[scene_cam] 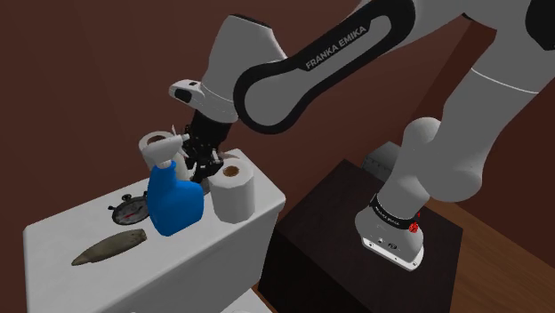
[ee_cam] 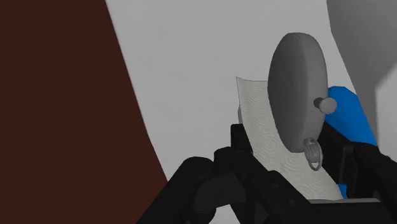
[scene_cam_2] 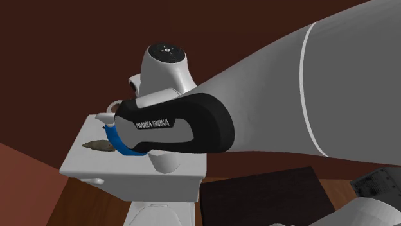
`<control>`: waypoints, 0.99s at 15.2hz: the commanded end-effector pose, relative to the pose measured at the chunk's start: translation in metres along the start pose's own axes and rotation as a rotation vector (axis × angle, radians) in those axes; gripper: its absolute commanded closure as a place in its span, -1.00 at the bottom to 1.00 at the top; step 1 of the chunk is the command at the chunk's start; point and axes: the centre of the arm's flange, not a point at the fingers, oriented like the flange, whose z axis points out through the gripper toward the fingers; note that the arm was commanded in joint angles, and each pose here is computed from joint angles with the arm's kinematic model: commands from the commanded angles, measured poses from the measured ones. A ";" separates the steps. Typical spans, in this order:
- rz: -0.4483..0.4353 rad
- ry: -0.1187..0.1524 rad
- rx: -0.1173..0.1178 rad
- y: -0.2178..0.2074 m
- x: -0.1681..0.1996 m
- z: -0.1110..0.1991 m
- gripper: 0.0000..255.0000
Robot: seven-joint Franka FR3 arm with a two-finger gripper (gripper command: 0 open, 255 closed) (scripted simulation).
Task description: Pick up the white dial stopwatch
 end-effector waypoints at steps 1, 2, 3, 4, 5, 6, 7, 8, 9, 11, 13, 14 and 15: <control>0.006 -0.043 0.040 -0.003 -0.011 0.013 1.00; 0.006 -0.043 0.040 -0.004 -0.011 0.013 1.00; 0.006 -0.043 0.040 -0.005 -0.009 0.012 1.00; 0.006 -0.043 0.040 -0.003 -0.009 0.014 1.00; 0.006 -0.043 0.040 -0.003 -0.006 0.015 1.00; 0.006 -0.043 0.040 -0.003 -0.009 0.010 1.00; 0.005 -0.043 0.040 -0.005 -0.006 0.009 1.00; 0.006 -0.044 0.040 -0.003 -0.010 0.014 1.00; 0.006 -0.044 0.040 -0.003 -0.008 0.009 1.00; 0.006 -0.044 0.040 -0.002 -0.005 -0.001 1.00; 0.006 -0.044 0.040 -0.001 -0.001 -0.011 1.00; 0.006 -0.044 0.040 -0.001 0.001 -0.016 1.00; 0.006 -0.044 0.040 -0.001 0.003 -0.020 1.00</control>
